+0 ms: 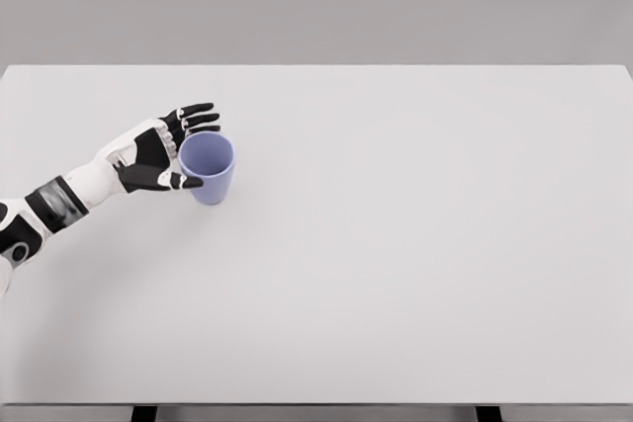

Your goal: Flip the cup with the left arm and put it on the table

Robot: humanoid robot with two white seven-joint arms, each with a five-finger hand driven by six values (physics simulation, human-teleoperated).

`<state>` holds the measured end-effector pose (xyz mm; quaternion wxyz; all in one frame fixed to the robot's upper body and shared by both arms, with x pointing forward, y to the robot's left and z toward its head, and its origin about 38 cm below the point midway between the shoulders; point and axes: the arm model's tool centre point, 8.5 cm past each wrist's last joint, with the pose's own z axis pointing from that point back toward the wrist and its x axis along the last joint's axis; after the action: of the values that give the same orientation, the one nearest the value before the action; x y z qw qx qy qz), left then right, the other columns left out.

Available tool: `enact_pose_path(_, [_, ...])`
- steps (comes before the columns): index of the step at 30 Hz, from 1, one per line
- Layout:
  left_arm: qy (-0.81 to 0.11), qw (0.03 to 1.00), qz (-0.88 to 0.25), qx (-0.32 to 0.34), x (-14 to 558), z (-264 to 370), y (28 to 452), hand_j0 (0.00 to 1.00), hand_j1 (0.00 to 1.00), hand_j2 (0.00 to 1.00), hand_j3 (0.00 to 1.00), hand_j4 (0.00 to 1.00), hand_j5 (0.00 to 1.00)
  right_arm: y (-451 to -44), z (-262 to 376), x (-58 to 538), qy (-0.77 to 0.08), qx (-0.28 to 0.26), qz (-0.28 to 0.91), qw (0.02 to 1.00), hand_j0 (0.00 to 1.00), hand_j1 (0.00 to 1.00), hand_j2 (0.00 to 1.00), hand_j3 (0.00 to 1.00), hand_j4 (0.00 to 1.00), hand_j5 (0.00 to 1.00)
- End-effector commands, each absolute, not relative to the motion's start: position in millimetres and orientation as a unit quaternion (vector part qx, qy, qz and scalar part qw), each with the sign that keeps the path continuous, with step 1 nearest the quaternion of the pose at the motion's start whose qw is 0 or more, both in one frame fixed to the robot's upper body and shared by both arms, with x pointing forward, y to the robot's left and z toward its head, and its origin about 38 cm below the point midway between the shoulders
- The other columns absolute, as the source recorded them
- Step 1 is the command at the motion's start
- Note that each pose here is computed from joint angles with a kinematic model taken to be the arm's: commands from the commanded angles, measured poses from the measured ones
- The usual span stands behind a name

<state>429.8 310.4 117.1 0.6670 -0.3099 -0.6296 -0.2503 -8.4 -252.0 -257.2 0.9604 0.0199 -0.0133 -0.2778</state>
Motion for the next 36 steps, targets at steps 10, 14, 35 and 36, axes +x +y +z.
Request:
enact_pose_path(10, [-0.627,0.672,-0.247,-0.308,426,113,315,1.00,1.00,1.00,1.00,1.00,1.00,-252,-257,-8,-0.013,0.020,-0.278,0.960,1.00,1.00,1.00,1.00,1.00,1.00])
enact_pose_path(14, [-0.626,0.674,-0.257,-0.297,425,114,322,1.00,1.00,1.00,1.00,1.00,1.00,-252,-257,-8,-0.013,0.020,-0.278,0.960,1.00,1.00,1.00,1.00,1.00,1.00])
enact_pose_path(35, [-0.642,0.689,-0.261,-0.211,422,152,401,1.00,1.00,1.00,1.00,1.00,1.00,-252,-257,-8,-0.013,0.020,-0.278,0.960,1.00,1.00,1.00,1.00,1.00,1.00])
enact_pose_path(36, [-0.639,0.693,-0.265,-0.202,419,154,410,1.00,1.00,1.00,1.00,1.00,1.00,-252,-257,-8,-0.013,0.020,-0.278,0.960,1.00,1.00,1.00,1.00,1.00,1.00])
